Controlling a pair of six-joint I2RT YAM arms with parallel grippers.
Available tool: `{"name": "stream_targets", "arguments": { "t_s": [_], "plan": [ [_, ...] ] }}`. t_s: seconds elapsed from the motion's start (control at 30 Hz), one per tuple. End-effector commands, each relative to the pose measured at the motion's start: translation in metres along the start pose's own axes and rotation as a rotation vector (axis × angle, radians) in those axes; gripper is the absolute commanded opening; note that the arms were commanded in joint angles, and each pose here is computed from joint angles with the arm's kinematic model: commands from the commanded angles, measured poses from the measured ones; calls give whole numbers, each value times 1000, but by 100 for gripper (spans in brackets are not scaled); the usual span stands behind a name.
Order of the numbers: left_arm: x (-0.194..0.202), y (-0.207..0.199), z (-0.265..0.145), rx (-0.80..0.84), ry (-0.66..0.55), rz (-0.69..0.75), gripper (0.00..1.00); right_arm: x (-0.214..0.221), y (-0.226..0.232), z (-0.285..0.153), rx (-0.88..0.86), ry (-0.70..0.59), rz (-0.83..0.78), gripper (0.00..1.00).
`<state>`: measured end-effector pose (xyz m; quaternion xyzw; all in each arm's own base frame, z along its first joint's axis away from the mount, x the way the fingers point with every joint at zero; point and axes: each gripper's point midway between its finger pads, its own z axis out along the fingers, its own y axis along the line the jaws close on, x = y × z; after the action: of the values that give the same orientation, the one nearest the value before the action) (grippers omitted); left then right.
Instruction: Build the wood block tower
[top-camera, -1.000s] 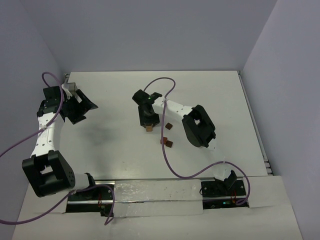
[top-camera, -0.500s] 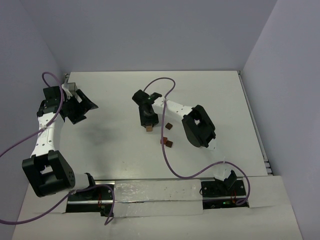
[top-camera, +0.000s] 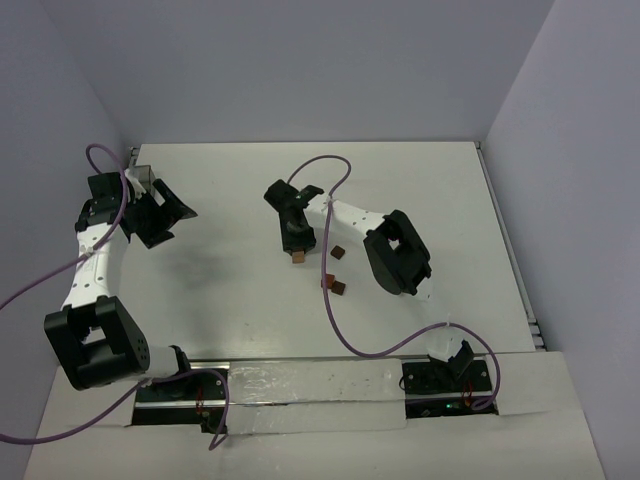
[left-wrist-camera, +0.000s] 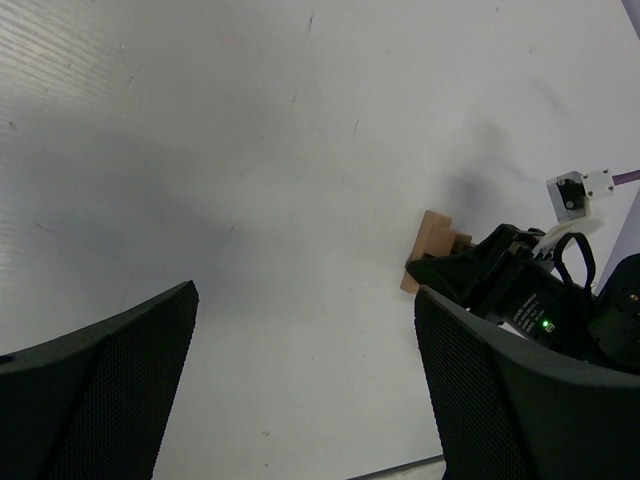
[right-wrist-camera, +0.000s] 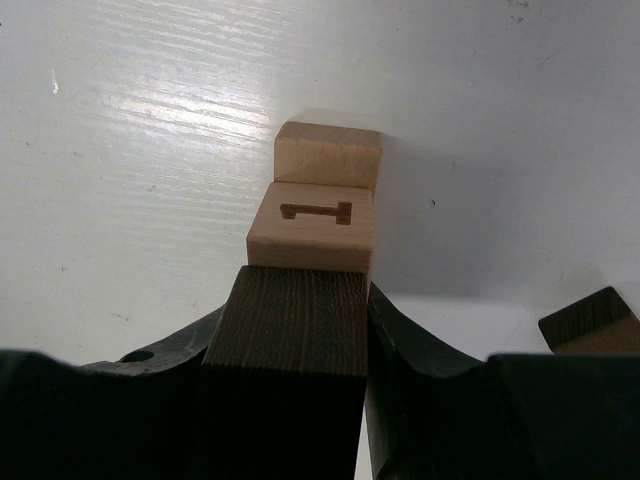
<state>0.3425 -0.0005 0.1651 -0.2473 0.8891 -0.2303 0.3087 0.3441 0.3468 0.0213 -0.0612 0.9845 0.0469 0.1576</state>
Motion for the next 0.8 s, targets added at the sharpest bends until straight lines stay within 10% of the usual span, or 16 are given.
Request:
{"name": "stream_targets", "arguments": {
  "t_s": [0.0,0.77],
  "plan": [
    [-12,-6,0,39,-33,24,95,-8,7,-9,-7,-36,13,45],
    [-11,-4,1,31,-29,34,97,-3,-10,-4,20,-24,-54,36]
  ]
}}
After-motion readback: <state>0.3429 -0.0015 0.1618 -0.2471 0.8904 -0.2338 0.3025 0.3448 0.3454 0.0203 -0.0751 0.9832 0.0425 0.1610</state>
